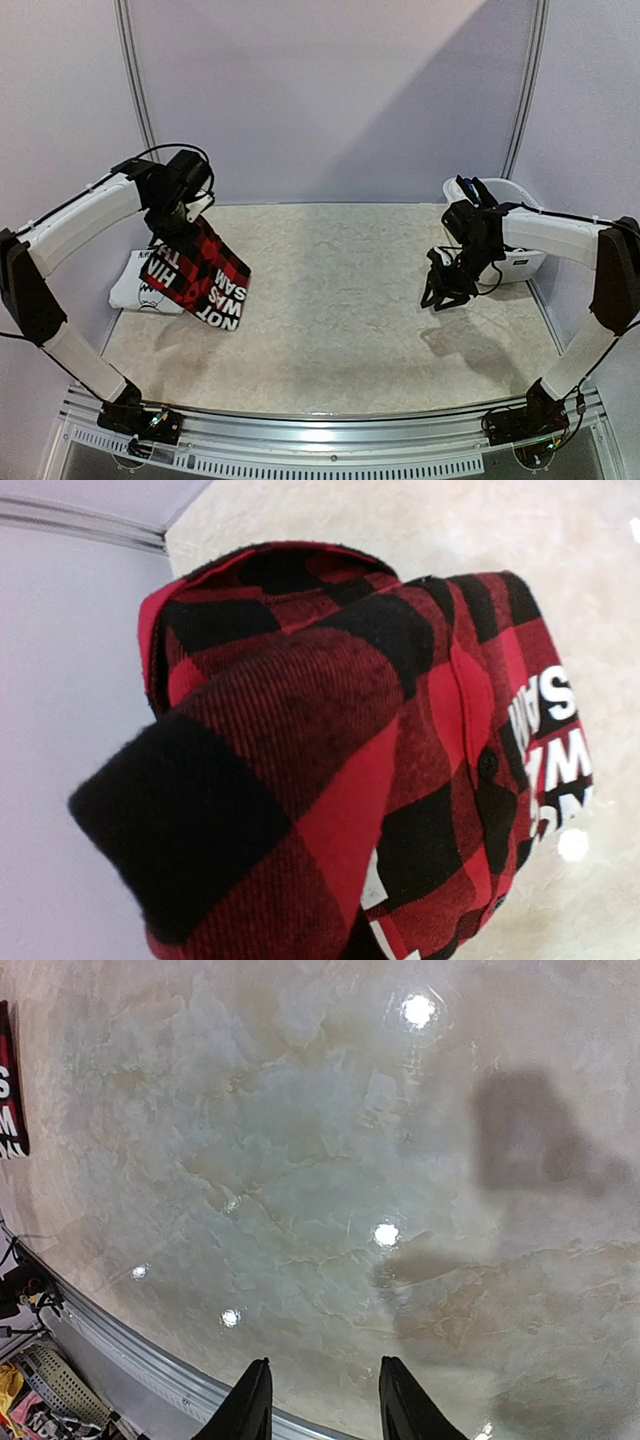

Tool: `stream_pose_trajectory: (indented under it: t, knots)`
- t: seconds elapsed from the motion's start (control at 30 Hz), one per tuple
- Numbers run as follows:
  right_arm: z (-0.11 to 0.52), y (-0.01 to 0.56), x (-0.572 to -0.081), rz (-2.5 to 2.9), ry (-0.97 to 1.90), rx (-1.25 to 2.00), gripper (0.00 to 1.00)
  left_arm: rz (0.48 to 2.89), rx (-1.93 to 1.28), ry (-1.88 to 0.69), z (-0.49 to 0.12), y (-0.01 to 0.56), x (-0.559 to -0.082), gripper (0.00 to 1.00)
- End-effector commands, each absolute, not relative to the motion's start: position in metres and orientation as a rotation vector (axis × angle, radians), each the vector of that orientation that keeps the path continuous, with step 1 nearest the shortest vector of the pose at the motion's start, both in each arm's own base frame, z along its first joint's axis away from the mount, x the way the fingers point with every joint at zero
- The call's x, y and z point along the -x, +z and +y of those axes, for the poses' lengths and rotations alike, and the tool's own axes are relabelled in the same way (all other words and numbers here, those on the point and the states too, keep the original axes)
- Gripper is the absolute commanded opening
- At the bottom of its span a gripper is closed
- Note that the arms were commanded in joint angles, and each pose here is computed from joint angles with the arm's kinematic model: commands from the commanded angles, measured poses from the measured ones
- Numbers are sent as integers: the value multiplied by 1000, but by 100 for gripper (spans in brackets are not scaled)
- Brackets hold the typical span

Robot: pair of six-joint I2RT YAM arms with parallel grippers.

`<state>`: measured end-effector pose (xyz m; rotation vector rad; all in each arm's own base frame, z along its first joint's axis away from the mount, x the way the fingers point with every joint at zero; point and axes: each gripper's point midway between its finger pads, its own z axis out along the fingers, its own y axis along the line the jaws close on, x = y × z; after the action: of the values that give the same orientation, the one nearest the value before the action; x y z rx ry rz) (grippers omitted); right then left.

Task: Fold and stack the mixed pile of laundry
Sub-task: Place the square-folded shirt at the corner of the board.

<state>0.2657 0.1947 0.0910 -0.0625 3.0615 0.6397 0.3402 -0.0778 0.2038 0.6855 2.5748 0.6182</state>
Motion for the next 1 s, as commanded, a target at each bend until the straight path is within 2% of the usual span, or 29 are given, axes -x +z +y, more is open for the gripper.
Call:
stream_pose_trajectory:
  t: [0.0,0.67,0.97]
  knots:
    - [198,94,-272,3062,659,89,37,2506,-675,634,-56,225,-346,0]
    - [200,88,-273,3078,660,126,37,2517,-588,709,-3,253,-359,0]
    - [203,85,-278,3088,655,141,37,2549,-584,729,9,243,-361,0]
